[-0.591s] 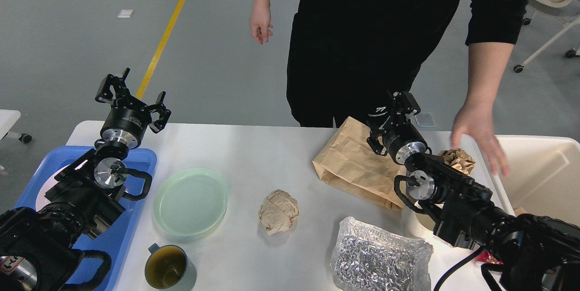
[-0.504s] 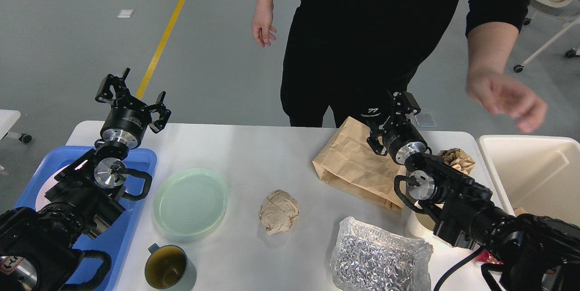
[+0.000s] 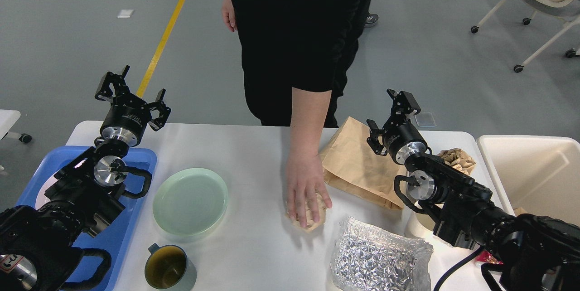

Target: Tidy desktop

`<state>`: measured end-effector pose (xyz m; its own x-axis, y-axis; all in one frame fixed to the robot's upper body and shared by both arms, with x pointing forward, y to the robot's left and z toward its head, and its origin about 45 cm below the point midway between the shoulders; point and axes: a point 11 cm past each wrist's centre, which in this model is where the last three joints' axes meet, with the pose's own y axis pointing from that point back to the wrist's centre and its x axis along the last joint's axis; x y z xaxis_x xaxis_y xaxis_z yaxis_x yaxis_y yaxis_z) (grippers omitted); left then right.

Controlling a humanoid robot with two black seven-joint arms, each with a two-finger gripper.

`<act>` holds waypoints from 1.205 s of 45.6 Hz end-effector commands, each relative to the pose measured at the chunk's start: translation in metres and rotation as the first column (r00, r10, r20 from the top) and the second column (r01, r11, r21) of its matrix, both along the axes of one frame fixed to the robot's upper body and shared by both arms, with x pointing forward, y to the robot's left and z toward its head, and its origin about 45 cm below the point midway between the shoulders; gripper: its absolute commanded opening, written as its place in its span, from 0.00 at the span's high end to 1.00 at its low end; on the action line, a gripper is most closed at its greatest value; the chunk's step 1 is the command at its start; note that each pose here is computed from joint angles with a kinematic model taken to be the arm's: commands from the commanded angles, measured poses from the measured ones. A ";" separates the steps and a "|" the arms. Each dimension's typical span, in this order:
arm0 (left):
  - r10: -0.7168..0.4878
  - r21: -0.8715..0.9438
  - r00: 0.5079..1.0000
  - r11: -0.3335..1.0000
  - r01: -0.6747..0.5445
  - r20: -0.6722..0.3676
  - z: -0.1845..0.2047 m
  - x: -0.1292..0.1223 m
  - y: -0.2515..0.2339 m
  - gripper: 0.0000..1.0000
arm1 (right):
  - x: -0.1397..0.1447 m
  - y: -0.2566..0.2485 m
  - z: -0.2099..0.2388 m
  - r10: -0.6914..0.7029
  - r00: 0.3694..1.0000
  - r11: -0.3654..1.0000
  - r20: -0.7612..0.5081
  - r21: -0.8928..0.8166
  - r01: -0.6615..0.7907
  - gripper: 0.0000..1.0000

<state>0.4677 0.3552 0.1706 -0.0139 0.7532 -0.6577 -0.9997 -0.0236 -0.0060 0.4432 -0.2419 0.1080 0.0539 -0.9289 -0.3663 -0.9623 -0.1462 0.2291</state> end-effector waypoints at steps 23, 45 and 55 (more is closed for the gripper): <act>0.044 0.134 0.993 0.989 -0.059 0.112 0.085 0.031 0.041 0.04 | 0.000 0.000 0.000 0.000 1.000 1.000 0.000 0.000 0.000 0.00; -0.098 0.556 0.985 0.831 0.005 0.138 0.189 0.051 0.065 0.04 | 0.000 0.000 0.000 0.001 1.000 1.000 0.000 -0.001 -0.001 0.00; -0.073 0.588 0.995 0.803 0.096 -0.062 0.171 0.051 0.073 0.04 | 0.000 0.000 0.000 0.000 1.000 1.000 0.000 0.000 0.000 0.00</act>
